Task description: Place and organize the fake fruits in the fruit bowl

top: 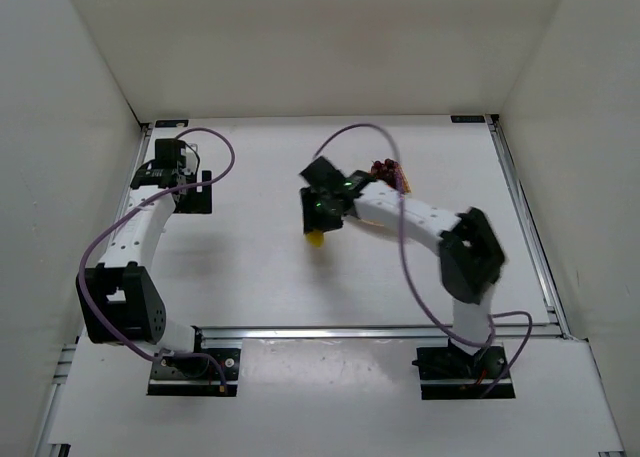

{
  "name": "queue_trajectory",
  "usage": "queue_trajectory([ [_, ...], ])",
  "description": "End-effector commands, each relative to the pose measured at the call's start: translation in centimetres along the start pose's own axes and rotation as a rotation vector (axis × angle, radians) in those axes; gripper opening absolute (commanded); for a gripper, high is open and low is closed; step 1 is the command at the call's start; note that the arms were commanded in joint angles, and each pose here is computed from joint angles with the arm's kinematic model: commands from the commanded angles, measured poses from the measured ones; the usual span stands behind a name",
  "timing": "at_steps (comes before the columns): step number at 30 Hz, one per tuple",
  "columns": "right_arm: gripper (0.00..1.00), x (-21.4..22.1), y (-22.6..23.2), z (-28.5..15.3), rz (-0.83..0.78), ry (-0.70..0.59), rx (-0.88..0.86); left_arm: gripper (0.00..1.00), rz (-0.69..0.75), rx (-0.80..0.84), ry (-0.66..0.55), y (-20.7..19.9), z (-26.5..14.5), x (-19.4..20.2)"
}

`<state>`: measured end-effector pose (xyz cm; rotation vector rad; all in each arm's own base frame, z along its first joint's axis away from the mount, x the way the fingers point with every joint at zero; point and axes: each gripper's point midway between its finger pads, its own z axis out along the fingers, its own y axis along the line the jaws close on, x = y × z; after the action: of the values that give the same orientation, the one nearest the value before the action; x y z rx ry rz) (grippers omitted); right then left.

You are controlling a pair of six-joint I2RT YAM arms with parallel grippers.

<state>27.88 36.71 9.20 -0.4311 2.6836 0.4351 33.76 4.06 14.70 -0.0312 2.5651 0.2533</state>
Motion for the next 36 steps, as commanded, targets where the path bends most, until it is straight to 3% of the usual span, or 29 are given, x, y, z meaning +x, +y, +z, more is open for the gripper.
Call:
queue_trajectory([
  [1, 0.0, -4.8, -7.8, -6.3, 0.493, -0.246, 0.075, 1.0, -0.024, 0.009, -0.056, 0.1, -1.5, -0.5],
  [2, 0.0, -5.0, -9.3, -8.5, 0.595, -0.305, 0.07, 1.0, -0.022, 0.01, -0.047, 0.1, -1.3, -0.1],
  [6, 0.0, -3.1, -16.4, -8.7, 0.933, -0.376, 0.153, 1.0, -0.022, 0.019, -0.047, -0.1, -1.3, -0.1],
  [9, 0.0, -4.9, -18.4, -9.0, 0.978, -0.396, 0.163, 1.0, -0.024, 0.019, -0.056, 0.0, -1.5, -0.5],
  [13, 0.0, -5.7, -20.5, -7.5, 1.016, -0.328, 0.22, 1.0, -0.023, 0.028, -0.056, -0.2, -1.5, -0.5],
  [17, 0.01, -4.3, -21.7, -6.1, 1.119, -0.287, 0.263, 1.0, -0.022, 0.028, -0.047, -0.2, -1.5, -0.2],
  [21, 0.22, -3.8, -21.5, -4.6, 1.175, -0.227, 0.225, 1.0, -0.02, 0.023, -0.046, 0.1, -1.5, -0.2],
  [23, 0.34, -4.1, -20.9, -3.9, 1.13, -0.193, 0.193, 1.0, -0.02, 0.023, -0.046, 0.1, -1.5, -0.2],
  [25, 0.64, -5.2, -19.7, -4.3, 1.062, -0.186, 0.142, 1.0, -0.02, 0.023, -0.046, 0.1, -1.5, -0.2],
  [28, 0.97, -4.9, -19.0, -4.8, 1.038, -0.187, 0.163, 1.0, -0.028, 0.018, -0.045, 0.4, -1.4, -0.2],
  [34, 1.0, -5.3, -18.3, -9.3, 1.014, -0.293, 0.148, 1.0, -0.029, 0.026, -0.054, 0.3, -1.6, -0.5],
  [36, 1.0, -6.6, -18.3, -13.3, 0.901, -0.433, 0.169, 1.0, -0.029, 0.026, -0.054, 0.3, -1.6, -0.5],
])
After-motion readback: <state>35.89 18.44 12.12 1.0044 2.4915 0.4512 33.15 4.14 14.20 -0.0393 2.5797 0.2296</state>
